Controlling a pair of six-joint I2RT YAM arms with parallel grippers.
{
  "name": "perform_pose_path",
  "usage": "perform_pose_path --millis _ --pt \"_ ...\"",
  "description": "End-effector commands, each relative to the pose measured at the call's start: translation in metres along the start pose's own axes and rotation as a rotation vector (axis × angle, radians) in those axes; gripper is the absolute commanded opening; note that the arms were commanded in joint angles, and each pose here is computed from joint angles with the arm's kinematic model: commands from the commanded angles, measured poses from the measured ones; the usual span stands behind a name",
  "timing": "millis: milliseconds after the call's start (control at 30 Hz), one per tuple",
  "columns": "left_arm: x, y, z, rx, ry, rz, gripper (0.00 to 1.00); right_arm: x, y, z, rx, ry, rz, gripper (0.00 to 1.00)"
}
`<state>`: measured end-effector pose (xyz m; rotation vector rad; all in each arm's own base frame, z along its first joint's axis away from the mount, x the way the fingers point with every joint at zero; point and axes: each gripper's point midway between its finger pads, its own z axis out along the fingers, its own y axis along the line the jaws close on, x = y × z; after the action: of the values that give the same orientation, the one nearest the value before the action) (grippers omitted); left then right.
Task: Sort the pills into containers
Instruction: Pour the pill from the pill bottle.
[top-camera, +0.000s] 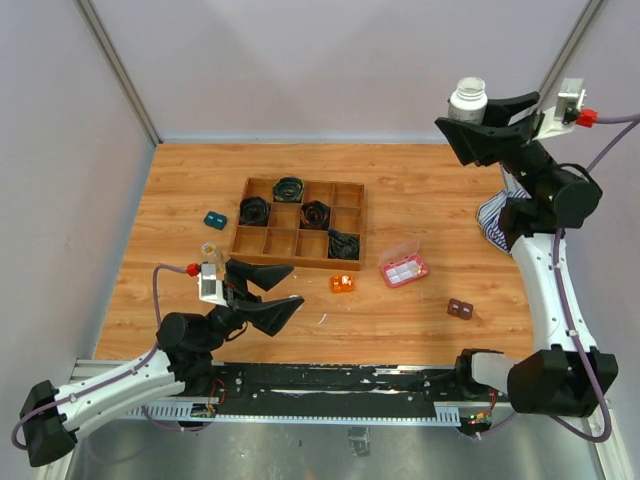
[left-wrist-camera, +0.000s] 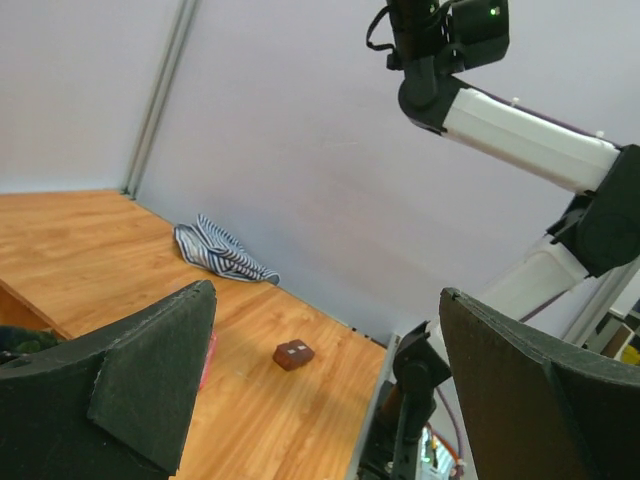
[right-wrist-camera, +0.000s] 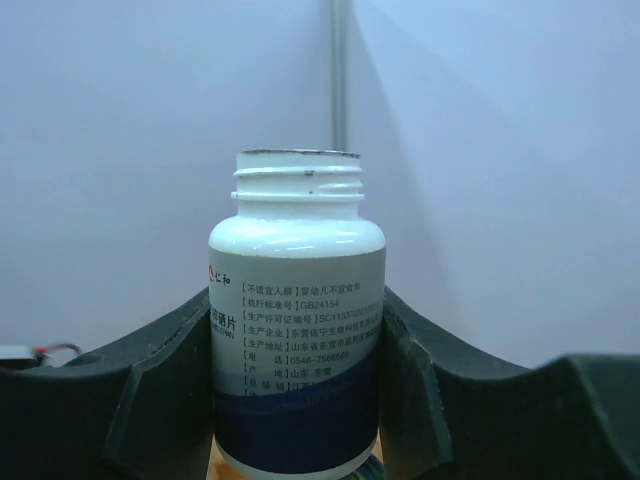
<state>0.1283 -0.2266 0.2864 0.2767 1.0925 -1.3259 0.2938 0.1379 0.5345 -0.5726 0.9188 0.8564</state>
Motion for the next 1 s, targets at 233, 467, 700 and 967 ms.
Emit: perform_pose_path --millis 233,467,700,967 --pt "-0.002 0.001 0.011 -0.013 0.009 -0.01 0.99 0.014 0.097 -0.053 -0.352 0.097 0.005 0.01" --pt "0.026 0.02 -0.001 -0.033 0.063 0.11 0.99 0.152 0.071 -0.109 -0.417 0.387 0.061 0.01" --pt "0.045 0.032 -0.015 -0.037 0.133 0.231 0.99 0.246 0.046 -0.178 -0.478 0.538 0.082 0.0" --pt "0.047 0.044 -0.03 -0.07 0.119 0.296 0.99 0.259 0.004 -0.178 -0.399 0.52 0.075 0.0"
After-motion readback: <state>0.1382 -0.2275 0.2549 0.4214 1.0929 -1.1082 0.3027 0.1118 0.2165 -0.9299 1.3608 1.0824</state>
